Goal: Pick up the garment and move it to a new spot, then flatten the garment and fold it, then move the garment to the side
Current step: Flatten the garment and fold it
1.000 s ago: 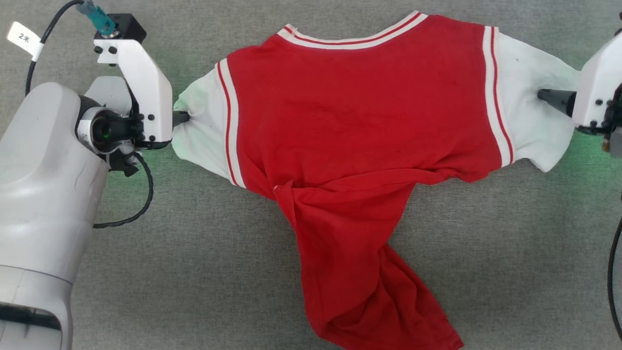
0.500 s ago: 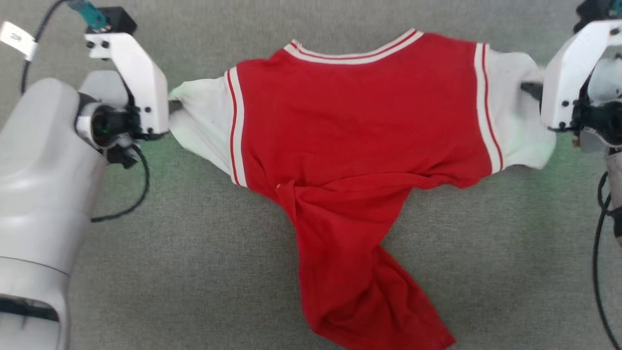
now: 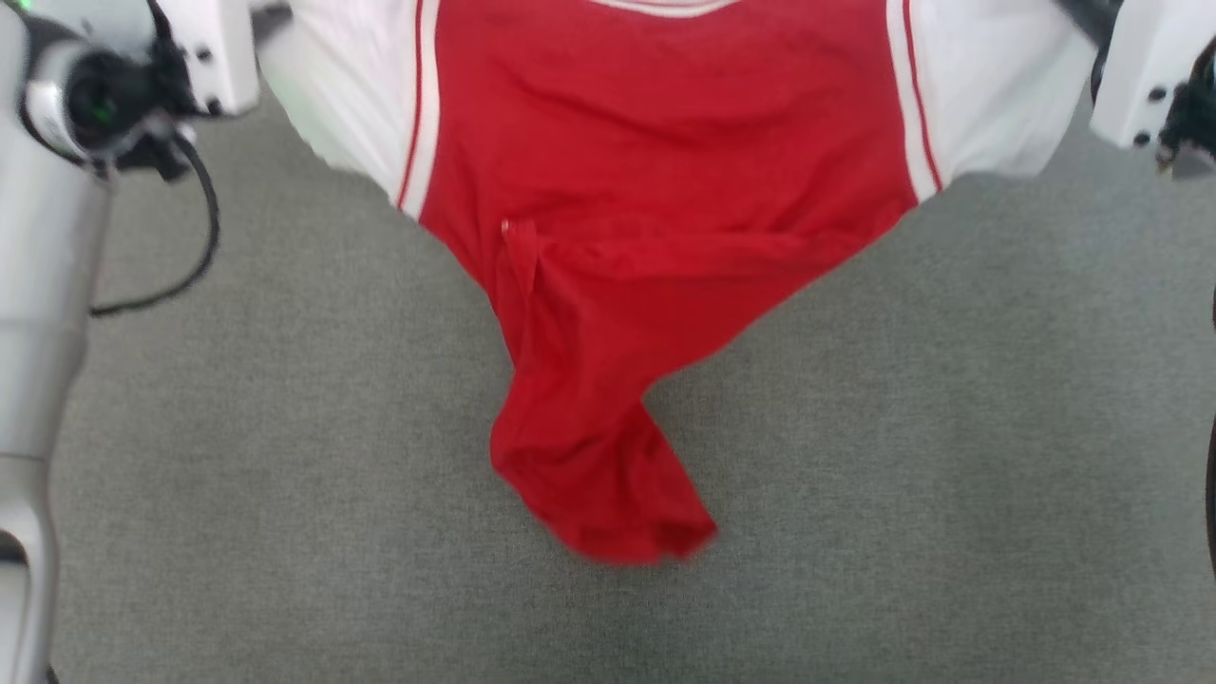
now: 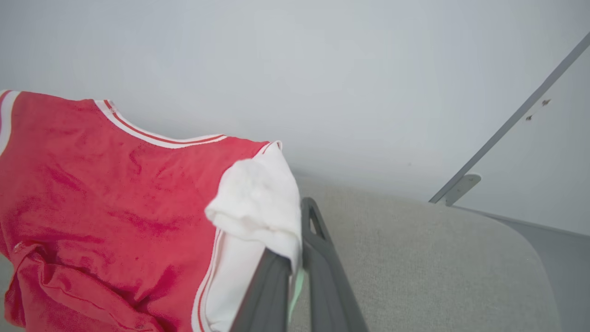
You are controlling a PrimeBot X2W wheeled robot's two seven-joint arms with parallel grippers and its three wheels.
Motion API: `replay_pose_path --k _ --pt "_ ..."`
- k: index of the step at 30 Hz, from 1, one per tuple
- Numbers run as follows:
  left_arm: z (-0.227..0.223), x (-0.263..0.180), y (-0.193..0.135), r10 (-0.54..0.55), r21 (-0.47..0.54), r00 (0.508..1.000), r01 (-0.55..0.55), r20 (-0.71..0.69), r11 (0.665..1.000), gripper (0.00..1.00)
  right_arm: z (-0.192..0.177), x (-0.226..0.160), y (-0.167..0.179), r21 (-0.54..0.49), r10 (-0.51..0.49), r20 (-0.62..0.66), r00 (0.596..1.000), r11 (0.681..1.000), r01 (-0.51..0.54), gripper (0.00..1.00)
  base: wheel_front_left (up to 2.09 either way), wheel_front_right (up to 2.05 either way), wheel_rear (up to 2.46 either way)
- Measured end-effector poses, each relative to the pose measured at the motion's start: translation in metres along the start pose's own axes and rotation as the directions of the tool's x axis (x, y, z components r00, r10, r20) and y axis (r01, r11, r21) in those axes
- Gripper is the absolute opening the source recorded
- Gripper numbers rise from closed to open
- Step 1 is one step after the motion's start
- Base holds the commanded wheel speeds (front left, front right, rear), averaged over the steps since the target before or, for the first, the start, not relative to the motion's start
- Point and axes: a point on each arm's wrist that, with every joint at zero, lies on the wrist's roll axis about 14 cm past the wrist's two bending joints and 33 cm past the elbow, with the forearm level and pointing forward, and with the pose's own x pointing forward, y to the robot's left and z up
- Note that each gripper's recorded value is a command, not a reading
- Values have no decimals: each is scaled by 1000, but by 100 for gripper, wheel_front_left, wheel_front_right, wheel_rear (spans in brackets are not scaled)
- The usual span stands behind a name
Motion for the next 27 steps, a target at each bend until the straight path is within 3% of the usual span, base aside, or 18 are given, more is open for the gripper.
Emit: replay_pose_path --k 10,27 --pt "85 -66 -7 25 34 971 -35 237 999 0 94 -51 11 -66 -5 269 963 998 24 0 0 0 0" --pt "129 -78 -11 1 54 923 -23 384 998 0 140 -56 7 -66 -24 412 911 996 56 0 0 0 0"
